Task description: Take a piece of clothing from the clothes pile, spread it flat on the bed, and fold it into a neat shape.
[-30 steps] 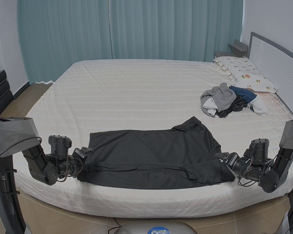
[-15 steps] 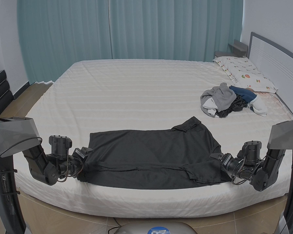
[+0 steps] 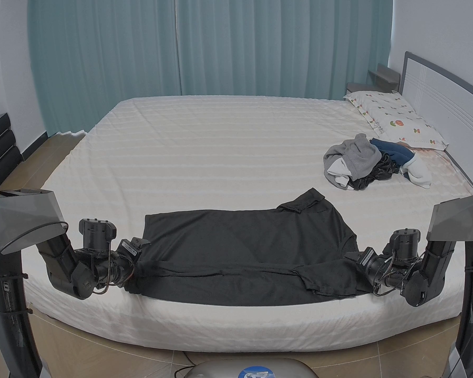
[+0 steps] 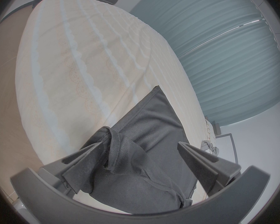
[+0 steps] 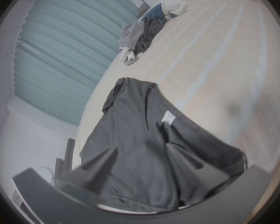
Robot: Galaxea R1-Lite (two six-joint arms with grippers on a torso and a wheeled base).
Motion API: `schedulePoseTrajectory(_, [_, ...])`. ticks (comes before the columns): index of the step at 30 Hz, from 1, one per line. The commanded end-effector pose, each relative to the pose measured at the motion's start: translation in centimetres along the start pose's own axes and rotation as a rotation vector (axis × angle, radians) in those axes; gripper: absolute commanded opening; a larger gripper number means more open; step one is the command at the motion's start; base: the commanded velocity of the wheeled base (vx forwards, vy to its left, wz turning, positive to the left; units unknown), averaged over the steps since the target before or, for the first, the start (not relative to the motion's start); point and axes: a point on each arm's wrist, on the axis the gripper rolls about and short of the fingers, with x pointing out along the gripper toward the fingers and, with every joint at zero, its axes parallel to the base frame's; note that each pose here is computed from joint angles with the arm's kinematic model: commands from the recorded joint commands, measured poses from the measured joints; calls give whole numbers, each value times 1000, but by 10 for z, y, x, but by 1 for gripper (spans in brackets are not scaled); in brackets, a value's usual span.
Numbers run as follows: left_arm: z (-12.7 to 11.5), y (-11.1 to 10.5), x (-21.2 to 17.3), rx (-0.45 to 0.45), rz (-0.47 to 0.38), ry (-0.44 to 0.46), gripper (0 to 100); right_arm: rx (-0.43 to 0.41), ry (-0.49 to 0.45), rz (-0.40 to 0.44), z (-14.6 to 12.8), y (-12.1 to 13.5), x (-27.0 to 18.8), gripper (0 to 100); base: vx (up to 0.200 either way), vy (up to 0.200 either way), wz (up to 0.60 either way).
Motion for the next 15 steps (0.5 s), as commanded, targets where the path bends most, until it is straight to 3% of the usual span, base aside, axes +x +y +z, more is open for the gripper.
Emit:
schedulePoseTrajectory(1, [0, 0, 0, 0, 1, 0, 100, 2, -2, -1, 0, -3, 3, 0, 0, 0, 0])
schedulePoseTrajectory(15, [0, 0, 1, 10, -7, -11, 100, 13, -56, 13, 9, -12, 7, 0, 0, 0, 0])
